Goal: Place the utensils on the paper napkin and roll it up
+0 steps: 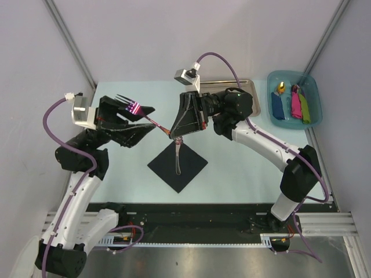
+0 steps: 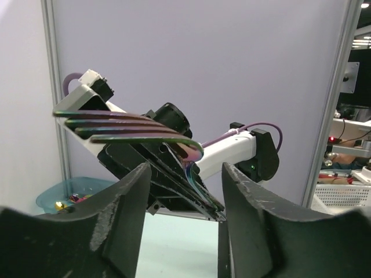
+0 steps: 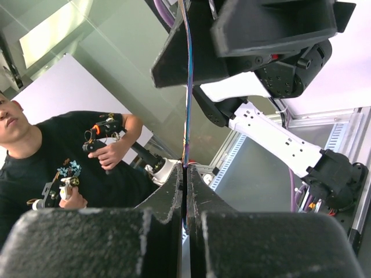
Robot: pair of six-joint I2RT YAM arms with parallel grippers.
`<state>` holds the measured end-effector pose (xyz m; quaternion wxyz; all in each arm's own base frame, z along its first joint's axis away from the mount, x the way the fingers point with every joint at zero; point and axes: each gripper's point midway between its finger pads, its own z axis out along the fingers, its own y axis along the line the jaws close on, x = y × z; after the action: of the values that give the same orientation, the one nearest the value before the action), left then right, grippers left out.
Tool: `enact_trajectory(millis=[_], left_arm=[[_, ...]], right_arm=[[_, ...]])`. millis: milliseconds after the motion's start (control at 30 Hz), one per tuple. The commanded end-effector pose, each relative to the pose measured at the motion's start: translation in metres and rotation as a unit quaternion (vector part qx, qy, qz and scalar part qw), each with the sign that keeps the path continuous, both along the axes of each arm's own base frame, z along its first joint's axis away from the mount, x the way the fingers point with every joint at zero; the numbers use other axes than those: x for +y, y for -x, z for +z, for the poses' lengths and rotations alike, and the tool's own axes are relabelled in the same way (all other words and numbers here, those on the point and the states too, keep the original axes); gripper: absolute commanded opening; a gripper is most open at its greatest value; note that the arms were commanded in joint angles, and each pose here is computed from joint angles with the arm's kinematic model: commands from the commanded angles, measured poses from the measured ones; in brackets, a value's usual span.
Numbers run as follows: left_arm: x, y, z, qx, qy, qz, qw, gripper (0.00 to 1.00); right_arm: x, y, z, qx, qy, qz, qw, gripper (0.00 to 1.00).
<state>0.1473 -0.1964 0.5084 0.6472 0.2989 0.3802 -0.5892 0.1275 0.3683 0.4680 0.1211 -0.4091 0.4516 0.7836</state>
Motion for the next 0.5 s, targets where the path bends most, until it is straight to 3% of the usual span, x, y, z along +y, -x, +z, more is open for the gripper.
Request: enact_trajectory(millis=[0,167,200,300,400,433,467], left_arm=[[0.001,0.013,0.018,-0.034,0.012,-0.006,0.999,0.54],[0.000,0.011,0.014,-0.031,0.009,-0.008,0.999,0.33],[-0.001,0.012,0.014,-0.033,0.008,-0.008,0.999,0.21],[-0.001,0.007,0.010,-0.017,0.006,-0.006,1.000,0.04],[-0.002,-0.004,0.006,0.022,0.008,0.001,1.000,0.00],[-0.002,-0.009,0.002,0.040,0.007,0.002,0.999,0.00],[-0.003,-0.012,-0.001,0.048,0.005,0.004,0.999,0.00]], right_arm=[[-0.001,0.005,0.007,-0.019,-0.027,0.002,0.999,0.00],[0.000,0.003,0.005,-0.016,-0.024,0.001,1.000,0.00],[0.000,0.002,0.004,-0.015,-0.023,-0.001,1.000,0.00],[0.002,-0.009,0.000,-0.010,-0.013,-0.014,1.000,0.03],[0.003,-0.022,-0.004,-0.007,-0.003,-0.032,0.999,0.31],[0.002,-0.032,-0.006,-0.008,-0.001,-0.043,0.999,0.51],[0.003,-0.039,-0.010,-0.010,0.009,-0.053,0.999,0.63]])
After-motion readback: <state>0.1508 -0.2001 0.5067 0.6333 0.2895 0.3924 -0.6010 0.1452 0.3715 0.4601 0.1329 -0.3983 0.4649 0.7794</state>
